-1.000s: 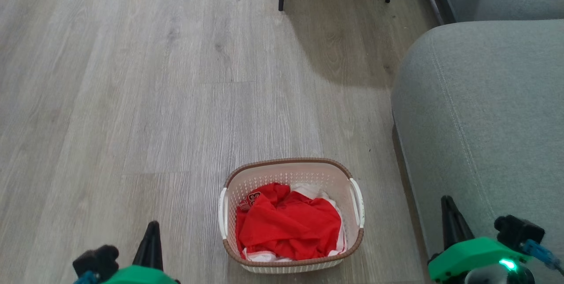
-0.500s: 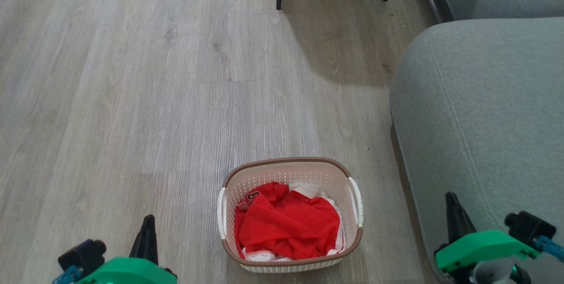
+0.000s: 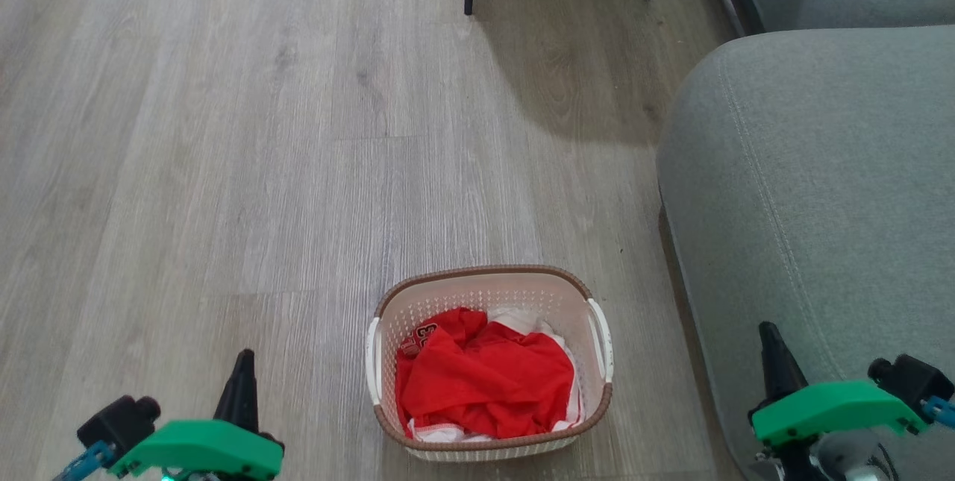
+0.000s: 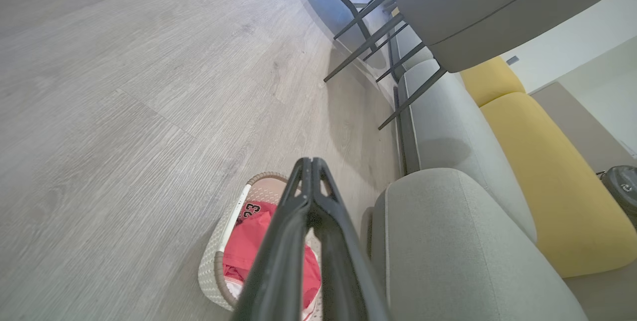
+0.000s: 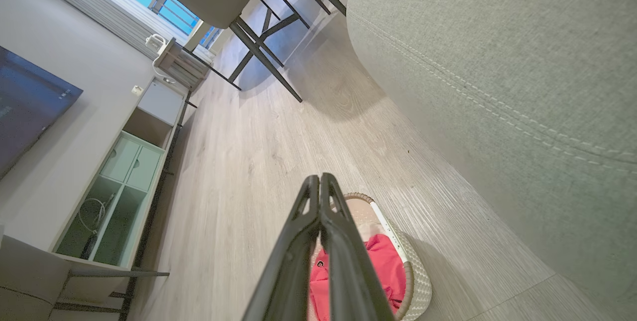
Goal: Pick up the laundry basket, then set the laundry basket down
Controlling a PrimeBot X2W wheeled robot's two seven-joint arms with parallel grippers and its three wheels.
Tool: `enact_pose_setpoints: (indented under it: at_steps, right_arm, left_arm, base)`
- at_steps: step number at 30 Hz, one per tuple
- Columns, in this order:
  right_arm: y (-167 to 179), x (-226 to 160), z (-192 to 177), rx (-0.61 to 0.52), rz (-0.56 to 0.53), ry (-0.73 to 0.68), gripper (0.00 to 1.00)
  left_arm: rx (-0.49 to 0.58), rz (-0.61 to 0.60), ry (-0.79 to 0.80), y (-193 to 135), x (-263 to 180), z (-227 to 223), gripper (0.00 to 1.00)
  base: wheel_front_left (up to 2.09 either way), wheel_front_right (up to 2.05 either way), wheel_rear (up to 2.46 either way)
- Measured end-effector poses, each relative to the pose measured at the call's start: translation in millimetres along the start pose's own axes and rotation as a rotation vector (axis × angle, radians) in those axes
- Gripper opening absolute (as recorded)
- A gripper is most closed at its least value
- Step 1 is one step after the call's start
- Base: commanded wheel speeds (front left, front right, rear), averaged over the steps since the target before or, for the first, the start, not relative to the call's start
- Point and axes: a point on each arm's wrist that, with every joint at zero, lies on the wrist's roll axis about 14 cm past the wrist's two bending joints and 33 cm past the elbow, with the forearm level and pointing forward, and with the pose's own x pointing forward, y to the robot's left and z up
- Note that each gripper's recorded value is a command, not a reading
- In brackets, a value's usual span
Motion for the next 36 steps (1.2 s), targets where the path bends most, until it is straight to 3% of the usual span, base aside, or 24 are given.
enact_pose_setpoints:
  at_steps: [36]
  right_arm:
    - [-12.3, 7.0, 15.5, 0.391, -0.041, -0.021, 0.0]
  left_arm:
    - [-0.42, -0.064, 0.02, -17.4, 21.4, 14.8, 0.0]
  base:
    - [0.0, 0.0, 0.0]
